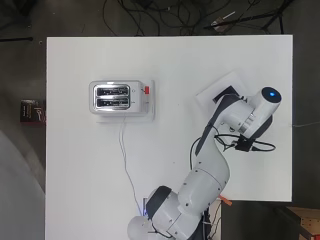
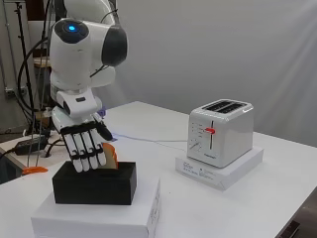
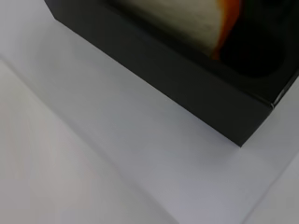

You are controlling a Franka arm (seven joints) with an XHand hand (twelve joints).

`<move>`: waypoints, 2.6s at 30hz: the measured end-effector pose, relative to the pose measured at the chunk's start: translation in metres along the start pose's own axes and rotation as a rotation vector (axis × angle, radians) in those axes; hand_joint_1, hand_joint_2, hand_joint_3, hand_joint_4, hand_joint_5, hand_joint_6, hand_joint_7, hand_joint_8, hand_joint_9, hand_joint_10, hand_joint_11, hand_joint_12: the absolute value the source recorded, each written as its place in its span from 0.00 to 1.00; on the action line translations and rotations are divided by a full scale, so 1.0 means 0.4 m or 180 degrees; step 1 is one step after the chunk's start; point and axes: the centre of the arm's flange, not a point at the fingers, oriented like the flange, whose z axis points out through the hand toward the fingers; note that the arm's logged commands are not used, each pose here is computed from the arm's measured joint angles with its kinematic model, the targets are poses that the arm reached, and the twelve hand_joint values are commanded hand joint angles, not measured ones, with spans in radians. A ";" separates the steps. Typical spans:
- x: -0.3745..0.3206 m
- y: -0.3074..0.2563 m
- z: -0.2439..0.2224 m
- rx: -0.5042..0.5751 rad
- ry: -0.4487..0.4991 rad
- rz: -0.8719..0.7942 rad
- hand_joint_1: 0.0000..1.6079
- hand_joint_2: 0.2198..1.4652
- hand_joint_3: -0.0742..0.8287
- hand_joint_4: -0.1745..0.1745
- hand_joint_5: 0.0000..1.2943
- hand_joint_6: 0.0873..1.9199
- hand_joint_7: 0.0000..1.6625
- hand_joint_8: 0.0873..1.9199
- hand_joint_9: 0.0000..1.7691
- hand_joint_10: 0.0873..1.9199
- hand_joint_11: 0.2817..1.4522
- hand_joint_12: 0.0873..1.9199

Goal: Teleoperate dual arm-hand system to toast a bread

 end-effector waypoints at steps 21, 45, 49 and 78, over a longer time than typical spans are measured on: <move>0.062 -0.244 -0.200 -0.0567 0.0589 -0.0427 0.77 0.75 0.08 0.00 0.57 0.62 0.67 0.43 0.83 0.00 0.34 0.29; 0.748 -0.748 -0.334 -0.0483 -0.0198 -0.2654 0.78 0.74 0.08 0.00 0.60 0.58 0.67 0.45 0.83 0.00 0.38 0.14; 0.783 -0.817 -0.252 -0.0469 -0.0238 -0.2866 0.77 0.74 0.08 0.01 0.59 0.60 0.67 0.45 0.81 0.00 0.40 0.09; 0.834 -0.837 -0.229 -0.0853 -0.0067 -0.2151 0.00 0.59 0.10 0.60 0.10 0.00 0.15 0.00 0.20 0.00 0.11 0.00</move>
